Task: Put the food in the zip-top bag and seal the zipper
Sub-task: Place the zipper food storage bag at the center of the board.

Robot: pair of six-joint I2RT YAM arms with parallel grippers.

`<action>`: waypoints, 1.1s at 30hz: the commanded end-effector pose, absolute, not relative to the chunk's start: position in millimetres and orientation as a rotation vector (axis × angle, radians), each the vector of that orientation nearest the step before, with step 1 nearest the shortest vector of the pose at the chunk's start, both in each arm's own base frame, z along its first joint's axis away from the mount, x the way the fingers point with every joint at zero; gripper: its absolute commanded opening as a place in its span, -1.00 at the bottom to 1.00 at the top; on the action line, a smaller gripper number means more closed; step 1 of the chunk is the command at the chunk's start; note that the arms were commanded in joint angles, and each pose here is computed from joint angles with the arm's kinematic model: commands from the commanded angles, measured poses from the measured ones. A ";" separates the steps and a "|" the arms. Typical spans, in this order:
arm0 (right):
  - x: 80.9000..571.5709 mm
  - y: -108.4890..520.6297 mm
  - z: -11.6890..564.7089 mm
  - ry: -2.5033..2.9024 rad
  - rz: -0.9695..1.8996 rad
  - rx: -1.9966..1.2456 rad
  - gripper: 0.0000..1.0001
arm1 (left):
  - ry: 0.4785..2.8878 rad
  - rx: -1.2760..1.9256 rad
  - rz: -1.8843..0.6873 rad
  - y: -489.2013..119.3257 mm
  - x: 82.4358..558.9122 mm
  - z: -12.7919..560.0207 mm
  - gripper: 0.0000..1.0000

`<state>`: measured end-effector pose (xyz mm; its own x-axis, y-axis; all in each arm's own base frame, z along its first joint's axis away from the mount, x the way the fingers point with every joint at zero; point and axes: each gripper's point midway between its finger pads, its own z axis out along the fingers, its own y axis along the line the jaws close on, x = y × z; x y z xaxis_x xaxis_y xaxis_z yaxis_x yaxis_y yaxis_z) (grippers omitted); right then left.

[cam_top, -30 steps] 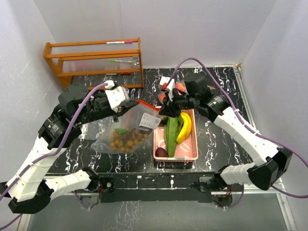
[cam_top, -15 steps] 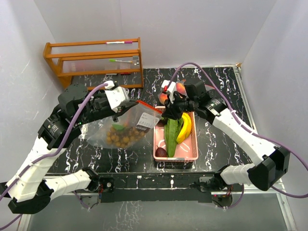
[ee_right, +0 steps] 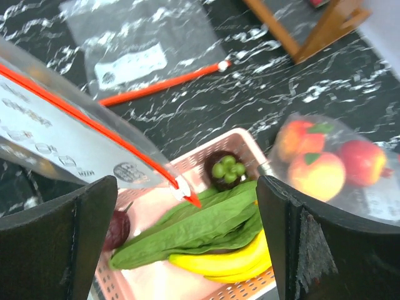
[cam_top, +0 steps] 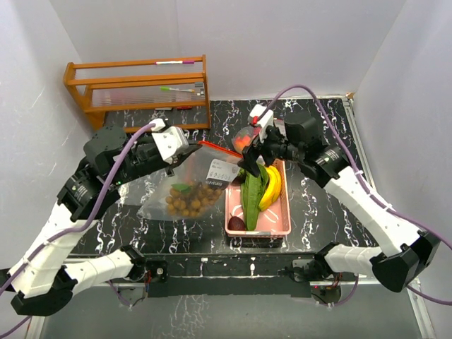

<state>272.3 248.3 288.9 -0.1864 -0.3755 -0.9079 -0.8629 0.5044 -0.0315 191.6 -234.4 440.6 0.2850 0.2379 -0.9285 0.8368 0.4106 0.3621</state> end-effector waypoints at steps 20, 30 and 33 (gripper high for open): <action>295.4 207.1 383.4 1.602 0.454 -0.626 0.96 | 1.400 0.819 0.147 -250.5 383.3 374.6 -1.00; 287.0 196.8 379.1 1.617 0.442 -0.597 0.96 | 1.392 0.869 0.147 -296.9 427.9 309.3 -0.96; 286.1 192.5 375.6 1.641 0.429 -0.580 0.96 | 1.422 0.838 0.031 -299.2 413.5 311.9 0.03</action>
